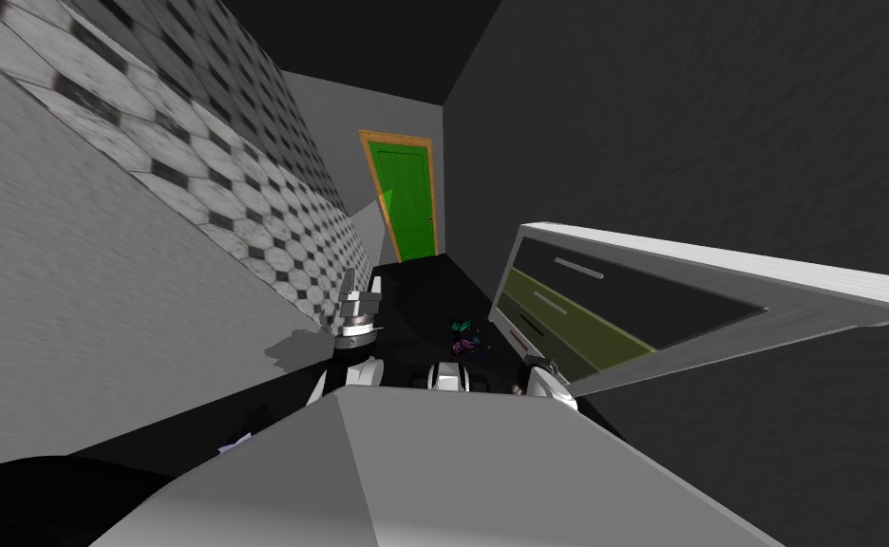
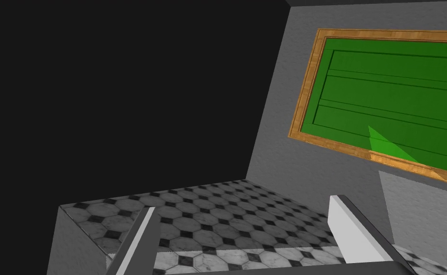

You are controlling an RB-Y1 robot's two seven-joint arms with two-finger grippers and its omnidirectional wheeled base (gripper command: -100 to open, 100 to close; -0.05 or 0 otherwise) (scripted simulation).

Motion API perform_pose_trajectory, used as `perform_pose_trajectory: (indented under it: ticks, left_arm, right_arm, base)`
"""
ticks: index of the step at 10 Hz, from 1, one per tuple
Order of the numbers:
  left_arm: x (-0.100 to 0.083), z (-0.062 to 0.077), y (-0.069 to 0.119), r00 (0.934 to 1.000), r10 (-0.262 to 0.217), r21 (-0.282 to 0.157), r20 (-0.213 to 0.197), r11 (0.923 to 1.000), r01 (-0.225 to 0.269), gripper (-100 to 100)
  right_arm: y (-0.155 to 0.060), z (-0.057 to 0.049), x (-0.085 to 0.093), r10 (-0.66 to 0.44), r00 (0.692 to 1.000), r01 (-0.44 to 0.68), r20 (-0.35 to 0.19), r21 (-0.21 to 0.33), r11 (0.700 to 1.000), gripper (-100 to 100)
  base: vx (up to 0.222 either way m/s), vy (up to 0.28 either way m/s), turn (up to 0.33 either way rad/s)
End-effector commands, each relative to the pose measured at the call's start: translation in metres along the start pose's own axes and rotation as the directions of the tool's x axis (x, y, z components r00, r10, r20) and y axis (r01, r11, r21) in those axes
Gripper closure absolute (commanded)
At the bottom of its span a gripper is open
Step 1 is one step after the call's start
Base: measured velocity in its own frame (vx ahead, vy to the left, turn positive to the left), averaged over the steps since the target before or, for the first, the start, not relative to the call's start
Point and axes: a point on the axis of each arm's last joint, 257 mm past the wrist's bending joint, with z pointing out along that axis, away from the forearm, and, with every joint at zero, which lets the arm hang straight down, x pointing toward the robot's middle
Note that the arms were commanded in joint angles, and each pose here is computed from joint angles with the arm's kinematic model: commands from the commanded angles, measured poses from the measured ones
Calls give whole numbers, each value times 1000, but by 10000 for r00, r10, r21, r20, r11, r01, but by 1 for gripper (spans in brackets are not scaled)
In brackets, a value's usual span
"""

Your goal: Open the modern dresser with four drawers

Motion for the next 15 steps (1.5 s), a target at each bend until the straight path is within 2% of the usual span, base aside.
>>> perform_pose_trajectory:
  ticks: [1,2,3,4,5,6,7,9,10,11,12,13,14,15]
  left_arm:
    - [0,0,0,10000,0,0,0,10000,0,0]
    - [0,0,0,10000,0,0,0,10000,0,0]
    - [0,0,0,10000,0,0,0,10000,0,0]
    - [0,0,0,10000,1,0,0,10000,-1,0]
    - [0,0,0,10000,1,0,0,10000,-1,0]
    - [0,0,0,10000,1,0,0,10000,-1,0]
    - [0,0,0,10000,0,0,0,10000,0,0]
    - [0,0,0,10000,0,0,0,10000,0,0]
    - [0,0,0,10000,1,0,0,10000,-1,0]
    - [0,0,0,10000,1,0,0,10000,-1,0]
    - [0,0,0,10000,1,0,0,10000,-1,0]
    - [0,0,0,10000,1,0,0,10000,-1,0]
    - [0,0,0,10000,0,0,0,10000,0,0]
    - [0,0,0,10000,0,1,0,10000,0,0]
  right_arm:
    - [-28,11,-3,-985,9951,986,-63,934,9907,-100]
    - [-46,16,-3,-1623,9866,1630,-172,1424,9763,-100]
    - [-49,16,-3,-1616,9866,1630,-215,1527,9747,-100]
    - [-66,20,-8,-2160,9760,2173,-290,2020,9550,-100]
    - [-67,20,-8,-2155,9760,2173,-313,2073,9538,-100]
    - [-86,23,-14,-2645,9634,2664,-429,2593,9284,-100]
    - [-86,23,-14,-2645,9634,2664,-429,2593,9284,-100]
    - [-122,26,-29,-3476,9351,3488,-694,3543,8676,-100]
    - [-122,26,-29,-3476,9351,3488,-694,3543,8676,-100]
    - [-140,27,-37,-3817,9205,3820,-833,3968,8346,-100]
    - [-140,27,-37,-3817,9205,3820,-833,3968,8346,-100]
    - [-156,27,-46,-4111,9064,4100,-970,4353,8015,-100]
    - [-156,27,-46,-4111,9064,4100,-970,4353,8015,-100]
    - [-186,26,-61,-4558,8817,4514,-1217,4989,7398,-100]
  base:
    - [78,11,33]
    - [112,9,102]
    - [81,-1,39]
    - [74,-7,62]
    - [64,-1,32]
    - [69,7,46]
    - [55,6,26]
    - [70,-5,61]
    - [63,-7,29]
    - [51,-9,34]
    - [45,-9,24]
    - [45,-3,32]
    - [25,0,3]
    - [31,0,6]
